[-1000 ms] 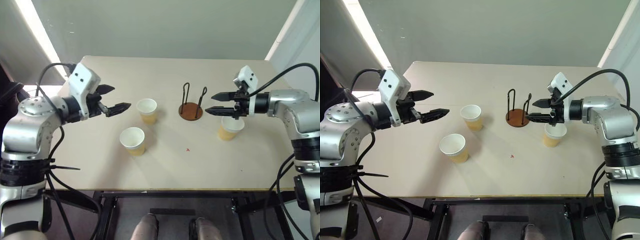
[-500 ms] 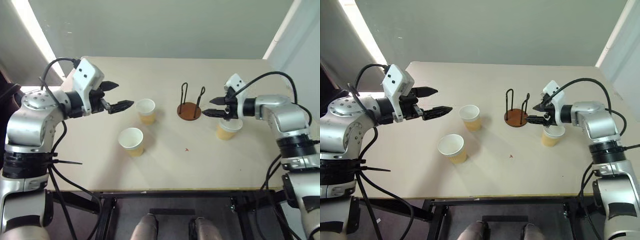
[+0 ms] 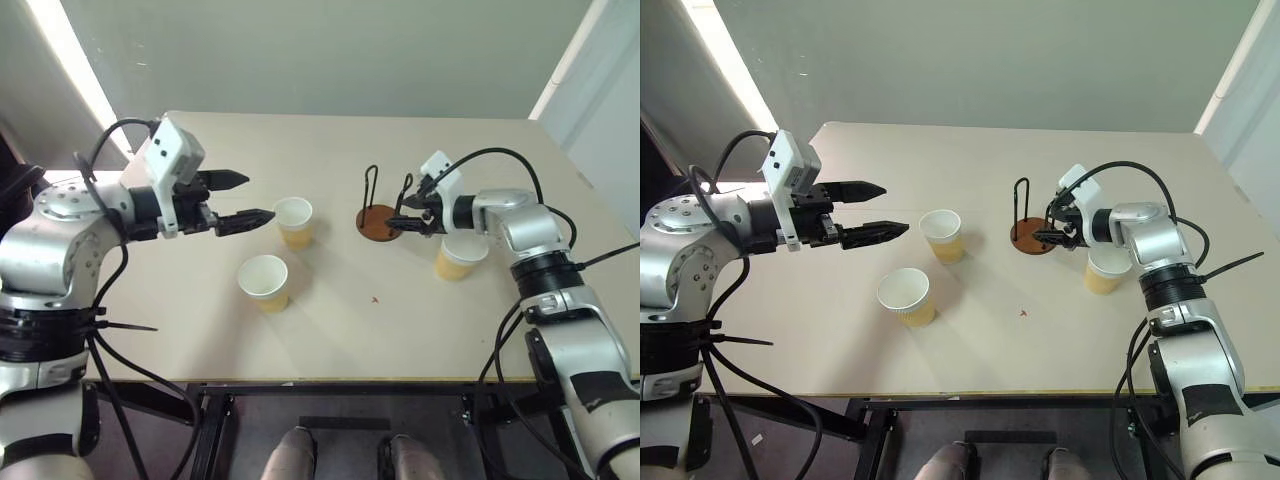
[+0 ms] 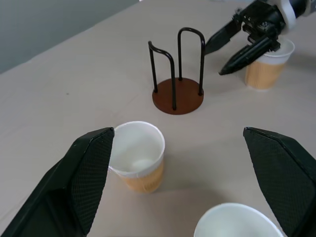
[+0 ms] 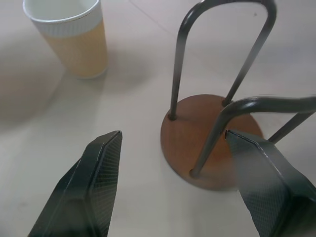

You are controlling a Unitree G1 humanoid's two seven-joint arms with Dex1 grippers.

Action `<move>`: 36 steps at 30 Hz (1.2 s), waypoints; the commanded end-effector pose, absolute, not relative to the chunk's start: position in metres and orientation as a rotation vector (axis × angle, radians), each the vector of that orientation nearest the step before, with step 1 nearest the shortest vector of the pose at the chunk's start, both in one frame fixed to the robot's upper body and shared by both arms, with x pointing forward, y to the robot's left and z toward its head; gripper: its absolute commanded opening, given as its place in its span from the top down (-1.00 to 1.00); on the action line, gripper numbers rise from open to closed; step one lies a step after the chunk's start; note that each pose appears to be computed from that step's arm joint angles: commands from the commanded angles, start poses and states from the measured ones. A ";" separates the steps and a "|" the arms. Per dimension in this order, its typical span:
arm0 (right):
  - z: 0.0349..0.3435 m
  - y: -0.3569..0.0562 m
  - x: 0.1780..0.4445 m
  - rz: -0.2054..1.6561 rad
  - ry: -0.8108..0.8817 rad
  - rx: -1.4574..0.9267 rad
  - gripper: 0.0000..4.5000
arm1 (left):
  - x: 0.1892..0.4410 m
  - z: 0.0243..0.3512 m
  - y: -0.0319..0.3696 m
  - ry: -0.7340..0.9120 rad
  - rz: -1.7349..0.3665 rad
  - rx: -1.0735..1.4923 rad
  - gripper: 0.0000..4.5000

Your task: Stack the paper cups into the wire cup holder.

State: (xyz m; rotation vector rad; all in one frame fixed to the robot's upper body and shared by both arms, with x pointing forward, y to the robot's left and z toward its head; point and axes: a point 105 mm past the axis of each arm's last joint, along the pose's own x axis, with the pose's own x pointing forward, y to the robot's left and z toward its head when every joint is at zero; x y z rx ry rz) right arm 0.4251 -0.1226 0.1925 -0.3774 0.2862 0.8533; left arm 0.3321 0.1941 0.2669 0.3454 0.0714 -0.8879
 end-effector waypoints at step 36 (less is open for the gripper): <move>0.215 -0.124 0.420 0.921 0.283 -0.409 0.98 | 0.307 0.272 0.184 0.123 -1.019 0.338 -1.00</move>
